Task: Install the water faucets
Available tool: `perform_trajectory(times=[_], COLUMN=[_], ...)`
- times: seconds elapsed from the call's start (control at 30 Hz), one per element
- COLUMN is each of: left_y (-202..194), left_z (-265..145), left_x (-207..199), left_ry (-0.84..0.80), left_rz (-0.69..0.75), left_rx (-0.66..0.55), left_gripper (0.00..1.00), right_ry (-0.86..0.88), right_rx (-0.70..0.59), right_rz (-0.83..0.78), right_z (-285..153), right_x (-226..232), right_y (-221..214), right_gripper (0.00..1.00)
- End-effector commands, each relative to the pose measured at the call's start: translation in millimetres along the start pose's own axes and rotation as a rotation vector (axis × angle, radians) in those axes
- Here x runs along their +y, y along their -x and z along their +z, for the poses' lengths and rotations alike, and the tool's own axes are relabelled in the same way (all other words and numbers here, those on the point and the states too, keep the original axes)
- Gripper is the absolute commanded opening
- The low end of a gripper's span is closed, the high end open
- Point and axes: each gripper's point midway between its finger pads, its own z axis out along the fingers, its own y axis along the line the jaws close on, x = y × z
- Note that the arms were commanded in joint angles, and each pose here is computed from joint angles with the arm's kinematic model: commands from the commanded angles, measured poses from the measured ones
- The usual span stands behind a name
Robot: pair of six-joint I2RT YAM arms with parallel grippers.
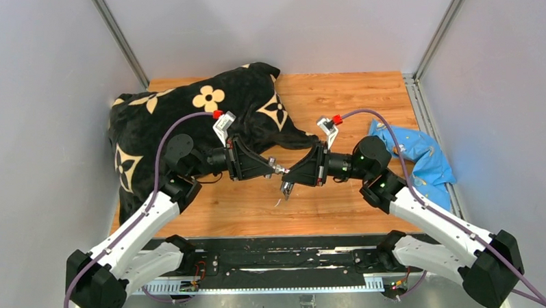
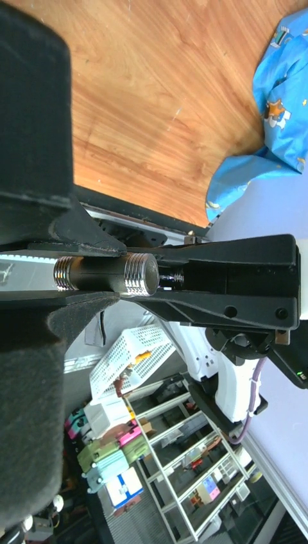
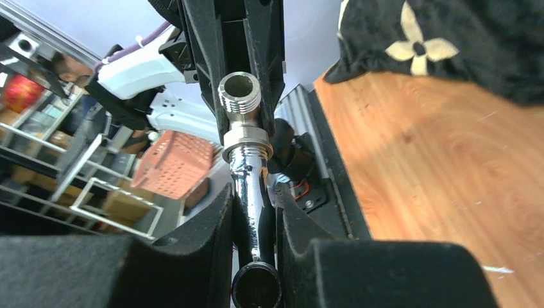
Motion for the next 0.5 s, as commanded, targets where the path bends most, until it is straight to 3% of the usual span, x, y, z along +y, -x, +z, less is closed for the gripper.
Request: perform_trajectory(times=[0.0, 0.23, 0.47], left_y=[0, 8, 9], left_z=[10, 12, 10], left_x=[-4, 1, 1], left_ry=[-0.041, -0.018, -0.015], left_rz=[0.101, 0.151, 0.196], left_rx=[0.016, -0.008, -0.023], left_gripper=[0.0, 0.0, 0.0], right_ry=[0.12, 0.045, 0.159], right_rx=[0.008, 0.089, -0.049], right_rz=[0.146, 0.42, 0.681], right_z=[6, 1, -7], right_x=[34, 19, 18], right_y=[16, 18, 44], right_gripper=[0.01, 0.01, 0.0])
